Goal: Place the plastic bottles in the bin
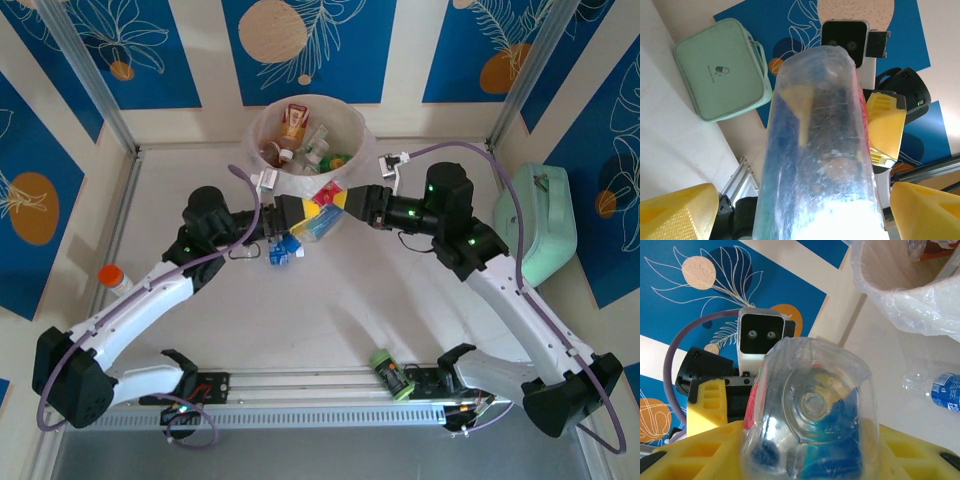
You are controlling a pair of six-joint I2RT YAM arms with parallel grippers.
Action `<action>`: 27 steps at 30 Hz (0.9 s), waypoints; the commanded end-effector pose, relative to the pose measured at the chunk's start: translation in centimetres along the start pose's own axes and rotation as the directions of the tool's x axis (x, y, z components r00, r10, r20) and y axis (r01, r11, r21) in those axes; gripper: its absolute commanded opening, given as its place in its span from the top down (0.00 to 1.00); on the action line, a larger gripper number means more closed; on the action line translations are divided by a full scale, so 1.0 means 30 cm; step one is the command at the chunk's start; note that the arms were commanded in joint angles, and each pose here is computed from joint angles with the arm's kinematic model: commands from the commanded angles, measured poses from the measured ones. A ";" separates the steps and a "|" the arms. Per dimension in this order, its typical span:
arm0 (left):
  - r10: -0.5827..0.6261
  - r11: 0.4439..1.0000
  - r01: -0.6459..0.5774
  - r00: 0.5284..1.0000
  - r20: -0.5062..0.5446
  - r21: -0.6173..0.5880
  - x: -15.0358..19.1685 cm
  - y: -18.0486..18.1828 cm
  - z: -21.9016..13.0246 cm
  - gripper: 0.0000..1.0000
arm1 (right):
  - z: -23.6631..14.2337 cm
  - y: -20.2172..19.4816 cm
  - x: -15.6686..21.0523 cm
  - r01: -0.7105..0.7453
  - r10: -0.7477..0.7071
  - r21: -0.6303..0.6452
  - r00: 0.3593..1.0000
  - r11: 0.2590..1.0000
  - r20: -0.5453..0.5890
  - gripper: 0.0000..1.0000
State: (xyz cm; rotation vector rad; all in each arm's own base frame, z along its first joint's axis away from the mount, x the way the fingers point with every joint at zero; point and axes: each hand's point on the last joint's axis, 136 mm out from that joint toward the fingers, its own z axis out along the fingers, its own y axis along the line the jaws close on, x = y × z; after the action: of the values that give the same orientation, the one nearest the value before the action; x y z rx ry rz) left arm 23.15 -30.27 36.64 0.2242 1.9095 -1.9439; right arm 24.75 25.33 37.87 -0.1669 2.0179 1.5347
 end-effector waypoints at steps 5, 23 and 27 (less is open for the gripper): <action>0.027 0.998 -0.026 1.000 -0.016 0.060 0.001 -0.043 0.009 0.30 | -0.012 0.060 -0.005 0.033 -0.033 -0.031 0.999 0.999 -0.001 0.48; 0.039 0.999 -0.040 0.999 0.008 0.016 -0.022 -0.010 0.020 0.45 | -0.042 0.022 -0.013 0.012 -0.014 0.065 0.999 0.998 0.040 0.22; 0.048 0.998 -0.046 0.998 0.032 -0.048 -0.040 0.014 0.018 0.46 | -0.093 -0.051 -0.047 -0.053 0.030 0.193 0.993 0.980 0.118 0.14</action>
State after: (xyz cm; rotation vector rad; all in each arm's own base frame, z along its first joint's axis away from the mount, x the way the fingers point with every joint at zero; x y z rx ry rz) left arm 24.06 -30.64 35.57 0.1988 1.9362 -1.9209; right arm 25.34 23.97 37.34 -0.0565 2.0735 1.4205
